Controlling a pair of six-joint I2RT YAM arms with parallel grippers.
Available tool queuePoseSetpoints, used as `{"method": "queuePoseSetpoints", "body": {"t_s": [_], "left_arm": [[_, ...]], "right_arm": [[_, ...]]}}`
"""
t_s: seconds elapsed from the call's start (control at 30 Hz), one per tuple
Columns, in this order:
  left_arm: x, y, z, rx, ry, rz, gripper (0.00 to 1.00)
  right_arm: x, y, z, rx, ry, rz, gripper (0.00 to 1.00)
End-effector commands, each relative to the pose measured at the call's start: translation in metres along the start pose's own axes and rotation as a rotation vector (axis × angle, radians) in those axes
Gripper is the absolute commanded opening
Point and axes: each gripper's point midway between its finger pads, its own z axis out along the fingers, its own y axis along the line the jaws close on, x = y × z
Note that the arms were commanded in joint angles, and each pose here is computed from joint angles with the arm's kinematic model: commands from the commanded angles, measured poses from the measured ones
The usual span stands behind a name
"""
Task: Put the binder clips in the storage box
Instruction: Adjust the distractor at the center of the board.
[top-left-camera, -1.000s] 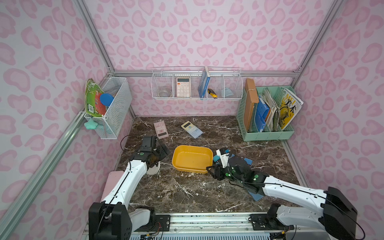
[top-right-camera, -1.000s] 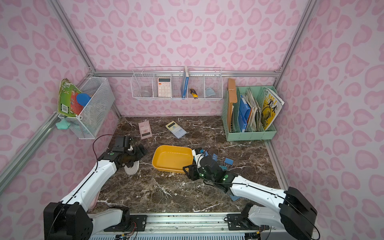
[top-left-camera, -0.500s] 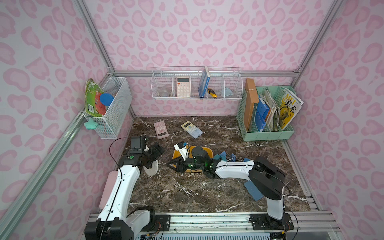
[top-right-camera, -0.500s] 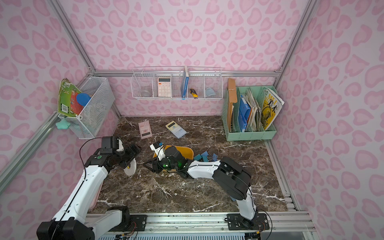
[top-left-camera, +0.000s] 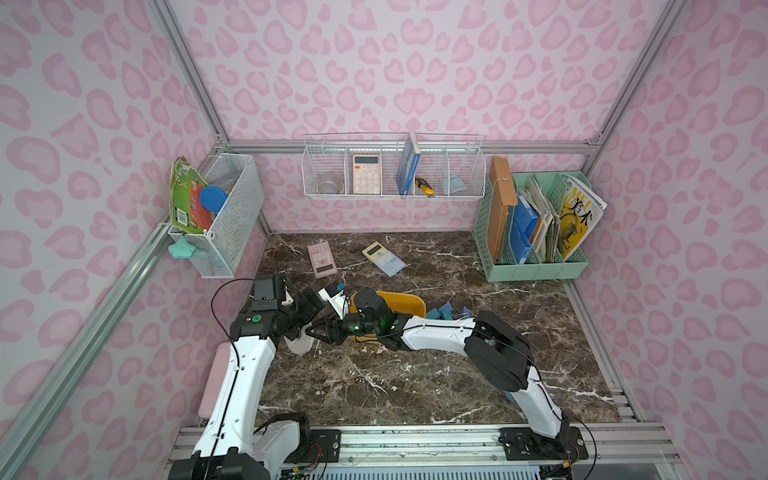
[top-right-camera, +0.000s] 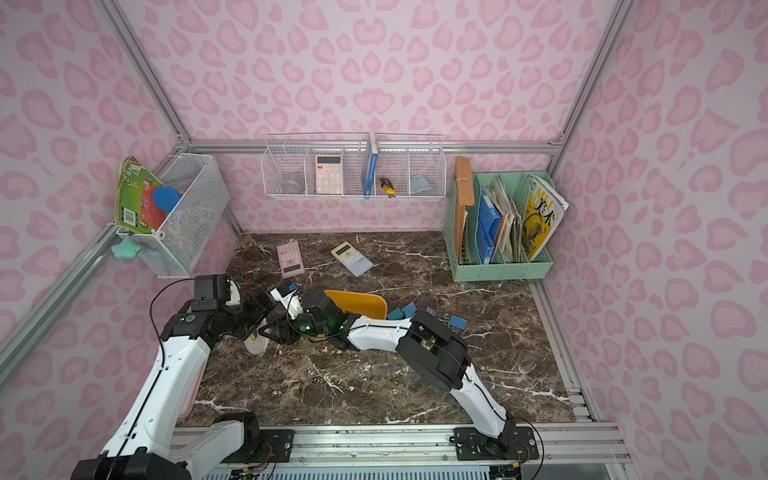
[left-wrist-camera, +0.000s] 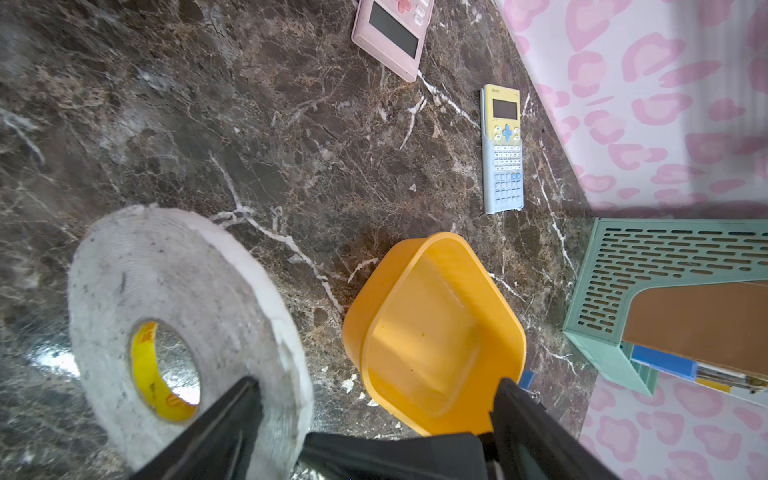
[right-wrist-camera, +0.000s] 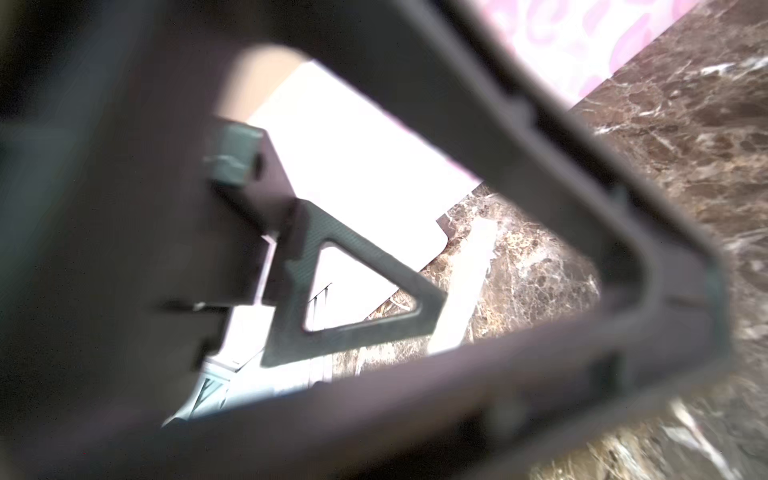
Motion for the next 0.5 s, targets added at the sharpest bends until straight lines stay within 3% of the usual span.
{"method": "queuePoseSetpoints", "body": {"t_s": [0.0,0.27,0.3,0.43,0.47], "left_arm": [[-0.006,-0.013,-0.005,0.065,-0.02,0.004,0.9],[-0.008,-0.023,-0.01,0.114,-0.029,0.001,0.9],[-0.009,-0.023,-0.009,0.116,-0.028,0.001,0.9],[-0.02,-0.018,-0.015,0.121,-0.055,-0.028,0.9],[-0.026,-0.018,-0.021,0.138,-0.071,-0.042,0.9]], "right_arm": [[0.019,-0.001,0.007,-0.007,0.069,0.002,0.46],[0.022,-0.009,0.018,0.013,0.095,0.001,0.46],[0.028,-0.014,0.023,0.011,0.108,0.007,0.42],[0.032,-0.034,0.031,0.066,0.148,0.022,0.02],[0.033,-0.042,0.03,0.077,0.152,0.04,0.0]]}}
